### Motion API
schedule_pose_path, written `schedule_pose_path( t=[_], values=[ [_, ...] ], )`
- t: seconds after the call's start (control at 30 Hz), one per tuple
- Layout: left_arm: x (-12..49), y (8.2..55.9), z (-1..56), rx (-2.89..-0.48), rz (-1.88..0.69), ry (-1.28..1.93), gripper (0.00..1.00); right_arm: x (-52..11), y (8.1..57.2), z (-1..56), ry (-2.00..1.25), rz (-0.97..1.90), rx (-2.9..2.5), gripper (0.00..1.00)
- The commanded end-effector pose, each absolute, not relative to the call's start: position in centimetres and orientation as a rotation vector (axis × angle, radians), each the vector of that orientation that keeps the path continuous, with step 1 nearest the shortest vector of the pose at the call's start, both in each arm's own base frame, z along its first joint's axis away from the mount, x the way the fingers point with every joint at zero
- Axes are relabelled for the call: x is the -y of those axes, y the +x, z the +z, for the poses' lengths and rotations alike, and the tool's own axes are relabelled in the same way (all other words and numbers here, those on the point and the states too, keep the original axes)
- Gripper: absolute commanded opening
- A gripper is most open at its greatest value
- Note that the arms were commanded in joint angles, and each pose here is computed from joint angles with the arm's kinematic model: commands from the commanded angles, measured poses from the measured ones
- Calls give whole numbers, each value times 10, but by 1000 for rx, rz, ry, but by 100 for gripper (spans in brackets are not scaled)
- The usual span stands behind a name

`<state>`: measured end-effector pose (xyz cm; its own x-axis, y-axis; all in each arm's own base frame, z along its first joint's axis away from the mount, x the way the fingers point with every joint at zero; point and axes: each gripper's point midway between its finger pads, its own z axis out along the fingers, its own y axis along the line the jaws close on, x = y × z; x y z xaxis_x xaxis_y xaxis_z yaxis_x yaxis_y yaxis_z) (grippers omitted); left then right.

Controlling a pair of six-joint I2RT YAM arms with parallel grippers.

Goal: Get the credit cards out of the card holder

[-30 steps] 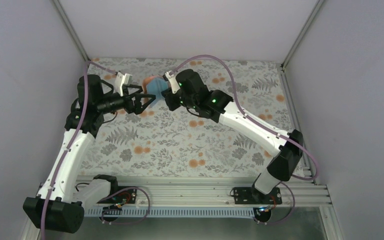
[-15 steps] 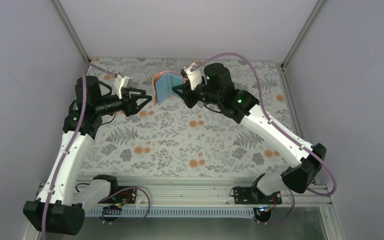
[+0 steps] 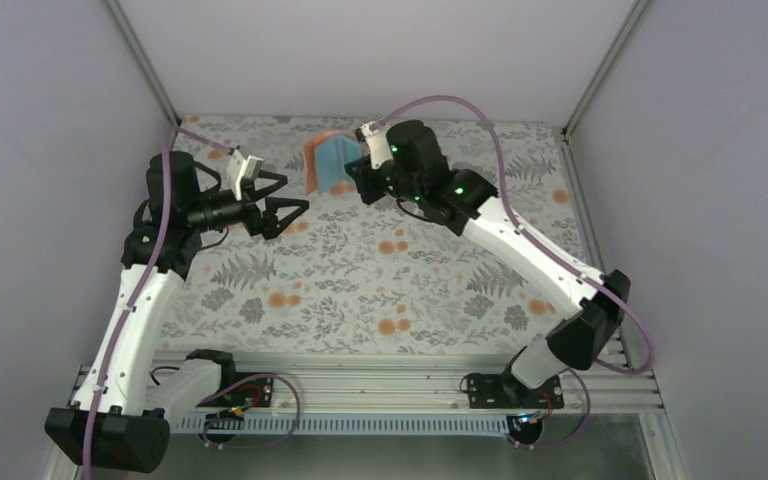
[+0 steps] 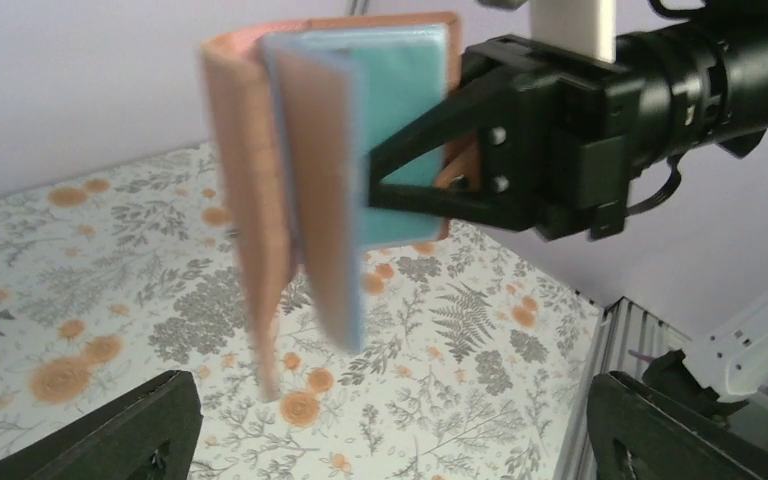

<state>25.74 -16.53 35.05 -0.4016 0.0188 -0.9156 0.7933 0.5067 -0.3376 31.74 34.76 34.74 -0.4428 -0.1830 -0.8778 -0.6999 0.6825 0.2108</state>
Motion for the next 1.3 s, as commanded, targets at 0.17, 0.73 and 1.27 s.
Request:
schedule_pose_path(
  t=[0.17, 0.73, 1.27],
  values=[
    [150, 275, 344, -1844, -872, 584, 100, -385, 294, 365, -724, 731, -1887, 4],
    [171, 244, 362, -1715, -1062, 786, 31, -376, 209, 390, -1275, 1033, -1513, 13],
    [172, 221, 371, -1672, -1146, 776, 2, -355, 240, 407, -1143, 1122, -1482, 71]
  ],
)
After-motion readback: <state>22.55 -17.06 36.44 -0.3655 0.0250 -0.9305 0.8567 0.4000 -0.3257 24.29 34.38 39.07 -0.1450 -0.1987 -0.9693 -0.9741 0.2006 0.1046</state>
